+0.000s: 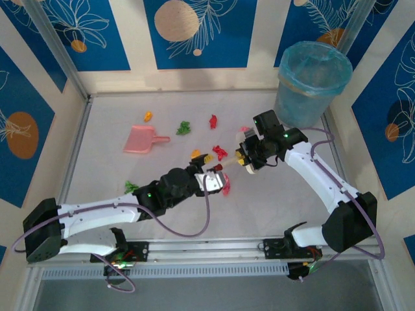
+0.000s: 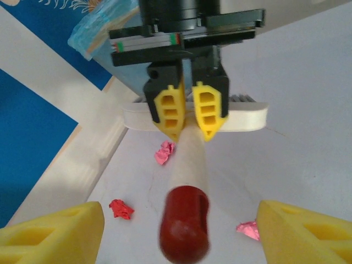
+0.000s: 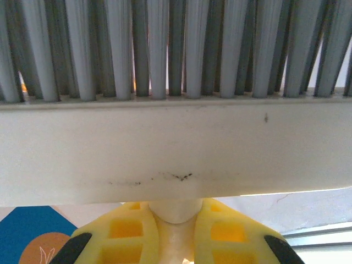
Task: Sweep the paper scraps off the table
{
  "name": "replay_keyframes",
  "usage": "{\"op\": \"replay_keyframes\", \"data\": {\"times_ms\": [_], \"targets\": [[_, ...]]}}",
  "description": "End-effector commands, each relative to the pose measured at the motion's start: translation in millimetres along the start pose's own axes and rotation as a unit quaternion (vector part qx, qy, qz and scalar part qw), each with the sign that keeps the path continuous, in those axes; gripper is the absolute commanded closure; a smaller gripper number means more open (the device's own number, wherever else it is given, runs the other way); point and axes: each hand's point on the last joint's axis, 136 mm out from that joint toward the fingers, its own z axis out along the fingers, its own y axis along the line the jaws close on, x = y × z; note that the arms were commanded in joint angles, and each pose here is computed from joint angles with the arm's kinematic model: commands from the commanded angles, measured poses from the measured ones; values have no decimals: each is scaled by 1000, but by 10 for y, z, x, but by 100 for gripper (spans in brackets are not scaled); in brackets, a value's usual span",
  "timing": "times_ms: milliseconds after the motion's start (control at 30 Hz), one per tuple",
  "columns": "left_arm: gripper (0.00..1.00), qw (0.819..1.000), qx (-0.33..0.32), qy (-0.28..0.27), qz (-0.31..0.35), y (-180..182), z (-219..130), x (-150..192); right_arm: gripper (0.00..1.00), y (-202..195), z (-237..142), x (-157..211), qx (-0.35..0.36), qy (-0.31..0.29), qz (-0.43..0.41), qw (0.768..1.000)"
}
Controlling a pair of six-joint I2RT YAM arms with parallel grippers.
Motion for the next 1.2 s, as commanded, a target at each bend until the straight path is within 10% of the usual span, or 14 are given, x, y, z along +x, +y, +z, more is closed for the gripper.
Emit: {"op": "replay_keyframes", "data": {"times_ms": [0, 467, 1000, 1167], "targets": [[30, 1000, 24, -8, -10, 0, 35, -105, 100, 57, -26, 91, -8, 18, 0, 1000], [47, 997, 58, 18, -38, 2, 253, -52, 100, 37, 33, 127, -8, 29, -2, 1000], [100, 998, 31, 27, -42, 51, 318, 44, 100, 51, 71, 161, -2, 31, -8, 999], [100, 998, -2, 21, -67, 200, 269, 0, 100, 118, 76, 189, -22, 39, -32, 998]]}}
